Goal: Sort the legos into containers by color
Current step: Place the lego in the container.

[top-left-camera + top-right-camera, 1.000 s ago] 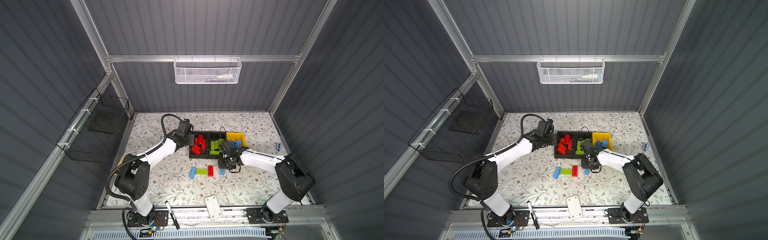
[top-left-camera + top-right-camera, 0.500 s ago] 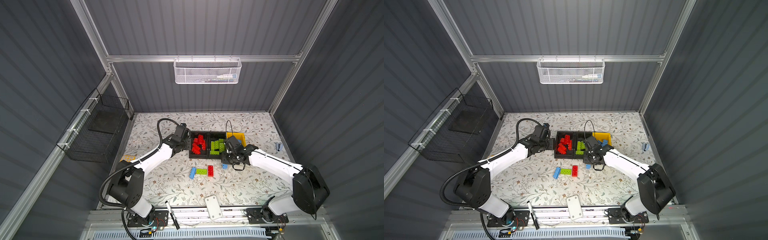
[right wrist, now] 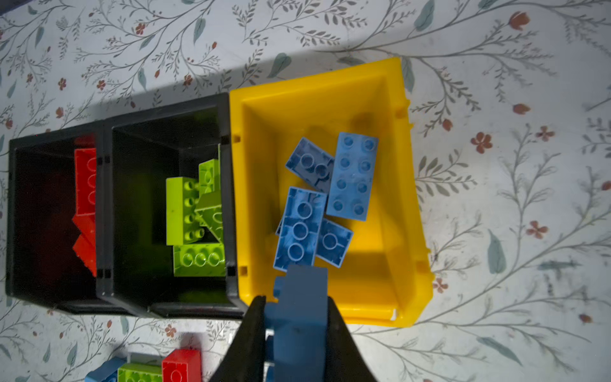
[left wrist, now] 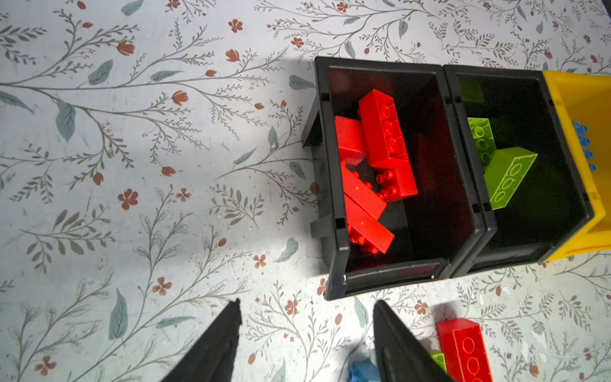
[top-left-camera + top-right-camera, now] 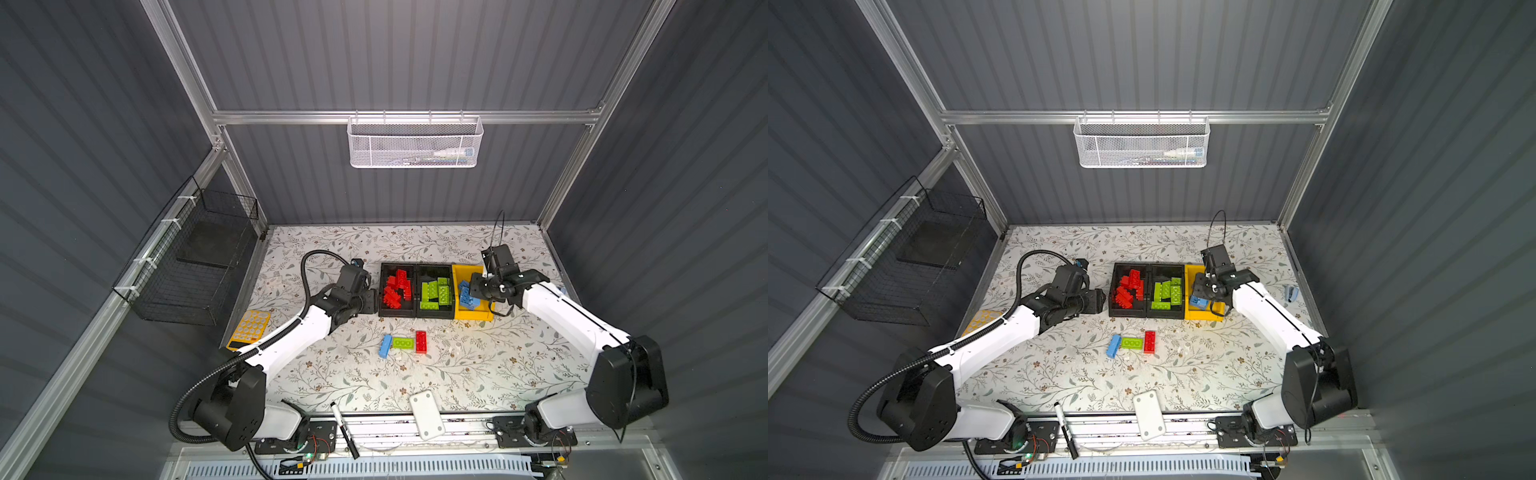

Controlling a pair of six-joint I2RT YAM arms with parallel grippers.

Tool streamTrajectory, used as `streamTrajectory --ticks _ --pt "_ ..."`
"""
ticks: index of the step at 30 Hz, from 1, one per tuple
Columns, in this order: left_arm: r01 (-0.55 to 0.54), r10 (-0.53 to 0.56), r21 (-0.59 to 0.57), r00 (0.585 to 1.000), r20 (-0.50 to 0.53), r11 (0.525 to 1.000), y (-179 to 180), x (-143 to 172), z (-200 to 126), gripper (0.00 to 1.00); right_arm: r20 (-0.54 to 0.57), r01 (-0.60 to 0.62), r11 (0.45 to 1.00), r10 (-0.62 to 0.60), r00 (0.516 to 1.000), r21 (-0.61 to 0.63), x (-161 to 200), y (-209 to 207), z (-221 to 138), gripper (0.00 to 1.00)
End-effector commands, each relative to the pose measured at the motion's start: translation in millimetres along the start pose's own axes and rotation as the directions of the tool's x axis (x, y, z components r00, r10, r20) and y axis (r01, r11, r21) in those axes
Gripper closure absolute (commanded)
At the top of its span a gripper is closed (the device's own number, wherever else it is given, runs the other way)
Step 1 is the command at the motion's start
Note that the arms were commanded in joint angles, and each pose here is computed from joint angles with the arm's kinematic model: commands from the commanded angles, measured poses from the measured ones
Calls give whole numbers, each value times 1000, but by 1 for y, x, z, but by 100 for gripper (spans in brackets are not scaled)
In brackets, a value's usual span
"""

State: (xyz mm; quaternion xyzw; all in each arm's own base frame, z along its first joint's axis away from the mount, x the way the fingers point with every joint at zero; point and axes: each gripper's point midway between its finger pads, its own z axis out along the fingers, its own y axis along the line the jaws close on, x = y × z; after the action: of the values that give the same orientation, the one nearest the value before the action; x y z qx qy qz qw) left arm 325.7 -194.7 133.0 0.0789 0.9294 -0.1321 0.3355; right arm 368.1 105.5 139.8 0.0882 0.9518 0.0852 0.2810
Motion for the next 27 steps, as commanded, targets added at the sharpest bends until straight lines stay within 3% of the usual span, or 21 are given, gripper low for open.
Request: streamTrajectory --ticks 1,13,21,24,27 --pt "-7 7 7 1000 -19 1000 -6 15 -9 34 19 33 999 -33 999 -4 -20 -2 8 79" --pt "-19 20 20 996 -85 1000 -18 66 -23 31 5 28 1000 -28 1000 -12 -58 0 56 78" --pt "-66 74 65 988 -137 996 -23 79 -25 29 0 17 1000 -17 1000 8 -66 0 77 74" --pt "-62 75 89 987 -142 994 -28 82 -22 28 9 8 1000 -8 1000 15 -68 -2 78 69" --pt "-76 90 99 985 -144 992 -33 85 -19 28 9 4 1000 -4 1000 28 -68 -5 79 54"
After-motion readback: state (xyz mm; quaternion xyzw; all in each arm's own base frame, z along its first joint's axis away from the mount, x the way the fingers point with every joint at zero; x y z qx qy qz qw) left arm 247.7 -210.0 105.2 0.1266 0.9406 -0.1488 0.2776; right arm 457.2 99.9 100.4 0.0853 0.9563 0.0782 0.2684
